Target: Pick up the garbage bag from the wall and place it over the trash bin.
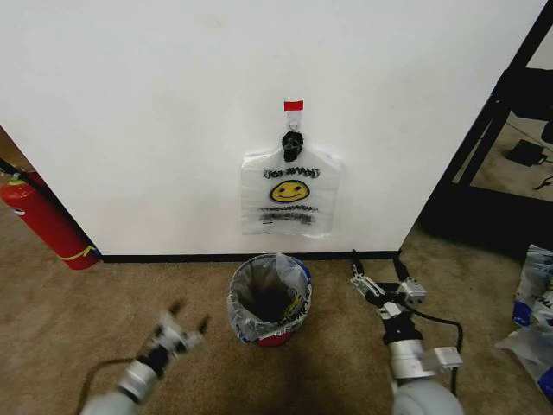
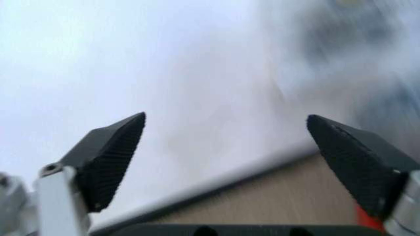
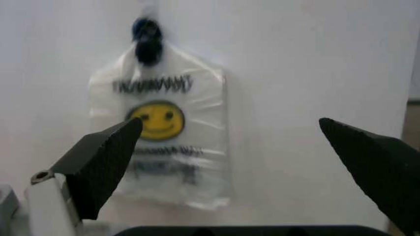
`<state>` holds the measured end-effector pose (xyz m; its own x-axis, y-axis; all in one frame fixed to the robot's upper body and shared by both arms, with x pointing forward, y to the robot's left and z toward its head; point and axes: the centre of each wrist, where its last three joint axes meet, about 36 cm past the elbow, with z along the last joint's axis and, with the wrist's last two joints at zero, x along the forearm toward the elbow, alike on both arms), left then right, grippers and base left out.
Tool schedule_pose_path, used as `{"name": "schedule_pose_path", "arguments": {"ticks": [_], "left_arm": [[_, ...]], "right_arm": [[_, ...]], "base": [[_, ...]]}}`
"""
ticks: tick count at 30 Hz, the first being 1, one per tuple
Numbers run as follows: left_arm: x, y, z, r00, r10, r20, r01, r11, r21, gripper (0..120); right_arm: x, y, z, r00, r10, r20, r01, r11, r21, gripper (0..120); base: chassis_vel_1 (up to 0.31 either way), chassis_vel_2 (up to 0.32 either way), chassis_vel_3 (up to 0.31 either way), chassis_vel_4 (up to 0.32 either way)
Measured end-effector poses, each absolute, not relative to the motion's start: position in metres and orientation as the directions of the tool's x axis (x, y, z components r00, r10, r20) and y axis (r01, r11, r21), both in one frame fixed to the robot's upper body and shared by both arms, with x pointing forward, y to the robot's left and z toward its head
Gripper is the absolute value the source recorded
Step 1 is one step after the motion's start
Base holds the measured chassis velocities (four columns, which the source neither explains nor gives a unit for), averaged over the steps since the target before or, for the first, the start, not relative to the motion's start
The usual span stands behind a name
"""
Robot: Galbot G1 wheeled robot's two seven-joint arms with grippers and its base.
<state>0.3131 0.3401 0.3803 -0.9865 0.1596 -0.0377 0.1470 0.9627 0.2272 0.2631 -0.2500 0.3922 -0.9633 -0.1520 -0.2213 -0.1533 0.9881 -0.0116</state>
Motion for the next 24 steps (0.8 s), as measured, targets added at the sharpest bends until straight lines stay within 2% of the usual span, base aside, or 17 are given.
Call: {"name": "schedule_pose_path", "arguments": {"ticks": [2,5,13,17,21,24], "left_arm": [[0.311,0.324,0.404,-0.991,0.105,-0.082,0.094,0.986,0.134,100],[0.307,0.305,0.426,-0.986,0.087,-0.141,0.083,0.996,0.032,100],[0.297,0.289,0.439,-0.973,0.102,-0.205,0.106,0.994,-0.011,100],[0.287,0.278,0.453,-0.961,0.12,-0.249,0.13,0.991,-0.024,100],[0.277,0.27,0.485,-0.94,0.144,-0.309,0.161,0.987,-0.029,100],[0.275,0.27,0.489,-0.937,0.147,-0.318,0.165,0.986,-0.032,100]], "right_arm": [[0.249,-0.252,0.394,-0.967,-0.159,-0.197,-0.144,0.985,-0.09,100],[0.225,-0.244,0.398,-0.978,-0.13,-0.164,-0.11,0.986,-0.124,100],[0.204,-0.231,0.398,-0.984,-0.103,-0.145,-0.089,0.991,-0.099,100],[0.194,-0.225,0.387,-0.98,-0.085,-0.182,-0.069,0.993,-0.094,100],[0.189,-0.212,0.392,-0.969,-0.032,-0.246,-0.014,0.997,-0.073,100],[0.189,-0.21,0.399,-0.963,-0.021,-0.269,-0.001,0.997,-0.075,100]], "base": [[0.0,0.0,0.0,0.0],[0.0,0.0,0.0,0.0],[0.0,0.0,0.0,0.0],[0.0,0.0,0.0,0.0],[0.0,0.0,0.0,0.0],[0.0,0.0,0.0,0.0]]}}
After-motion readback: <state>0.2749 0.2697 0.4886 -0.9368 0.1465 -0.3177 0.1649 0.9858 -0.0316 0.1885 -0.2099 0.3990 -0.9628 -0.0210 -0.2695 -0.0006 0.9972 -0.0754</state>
